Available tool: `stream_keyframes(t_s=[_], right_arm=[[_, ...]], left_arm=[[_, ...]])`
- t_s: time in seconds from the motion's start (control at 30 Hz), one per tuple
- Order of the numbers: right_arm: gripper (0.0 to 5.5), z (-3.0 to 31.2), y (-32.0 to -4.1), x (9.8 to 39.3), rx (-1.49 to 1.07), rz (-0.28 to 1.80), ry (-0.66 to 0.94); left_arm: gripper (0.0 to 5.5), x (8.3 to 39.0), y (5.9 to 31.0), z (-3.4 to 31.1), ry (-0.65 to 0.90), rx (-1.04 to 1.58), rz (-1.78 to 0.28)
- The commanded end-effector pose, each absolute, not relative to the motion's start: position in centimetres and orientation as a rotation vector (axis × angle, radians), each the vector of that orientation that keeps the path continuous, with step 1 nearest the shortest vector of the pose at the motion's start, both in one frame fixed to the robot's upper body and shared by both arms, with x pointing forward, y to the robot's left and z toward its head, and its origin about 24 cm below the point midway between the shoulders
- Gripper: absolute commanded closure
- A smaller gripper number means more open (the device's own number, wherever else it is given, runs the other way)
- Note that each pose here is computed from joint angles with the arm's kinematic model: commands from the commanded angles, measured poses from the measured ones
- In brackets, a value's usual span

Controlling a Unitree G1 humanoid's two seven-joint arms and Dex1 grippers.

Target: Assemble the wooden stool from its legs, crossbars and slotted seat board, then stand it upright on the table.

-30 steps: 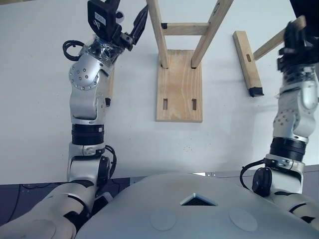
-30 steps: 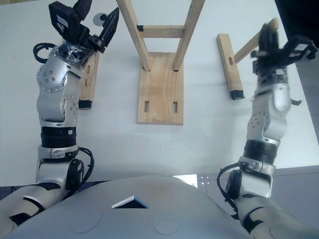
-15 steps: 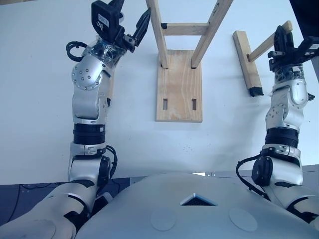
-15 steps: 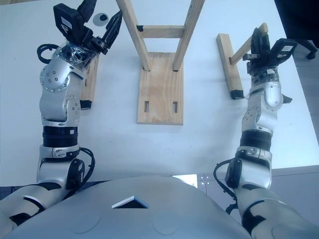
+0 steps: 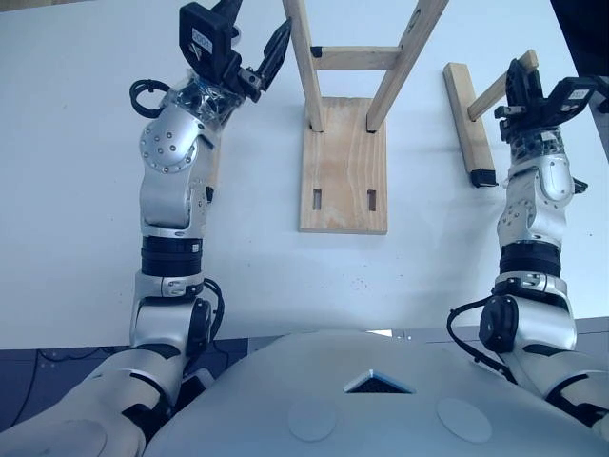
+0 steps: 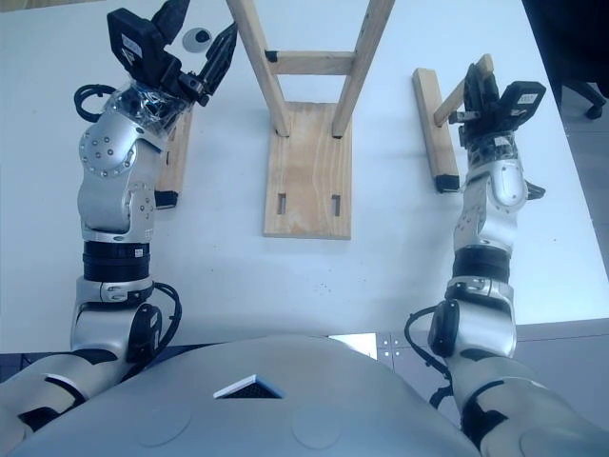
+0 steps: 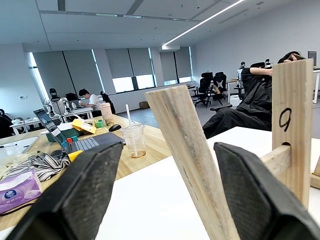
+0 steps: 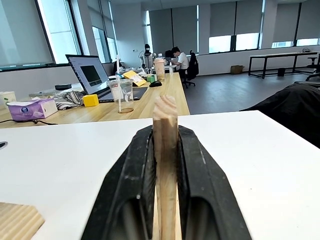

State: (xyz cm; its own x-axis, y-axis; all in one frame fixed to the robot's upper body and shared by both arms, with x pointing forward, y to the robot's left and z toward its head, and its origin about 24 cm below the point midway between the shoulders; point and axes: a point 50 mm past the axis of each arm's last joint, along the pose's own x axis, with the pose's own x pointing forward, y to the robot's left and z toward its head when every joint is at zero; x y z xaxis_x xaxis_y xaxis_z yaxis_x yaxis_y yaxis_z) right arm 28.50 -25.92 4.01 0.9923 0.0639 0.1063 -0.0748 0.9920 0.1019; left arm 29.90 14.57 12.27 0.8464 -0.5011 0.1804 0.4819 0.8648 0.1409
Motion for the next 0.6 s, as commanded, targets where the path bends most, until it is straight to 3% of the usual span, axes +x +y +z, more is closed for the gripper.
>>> stream_keyframes(t_s=[0.03, 0.3, 0.47, 0.6], right_arm=[[5.11, -1.0, -25.5, 25.7, 0.169, 0.057, 0.146], [5.11, 1.7, -25.7, 26.9, 0.123, 0.094, 0.103], [4.15, 4.2, -26.6, 25.7, 0.067, 0.095, 0.115], [3.57, 3.9, -26.9, 22.9, 0.047, 0.109, 0.314]], left_arm=[[2.17, 29.9, 14.9, 11.8, -0.187, 0.110, -0.514], [2.17, 29.9, 14.9, 11.7, -0.188, 0.112, -0.503], [2.17, 29.6, 15.1, 11.6, -0.188, 0.107, -0.480], [2.17, 29.3, 15.3, 11.4, -0.185, 0.105, -0.456]])
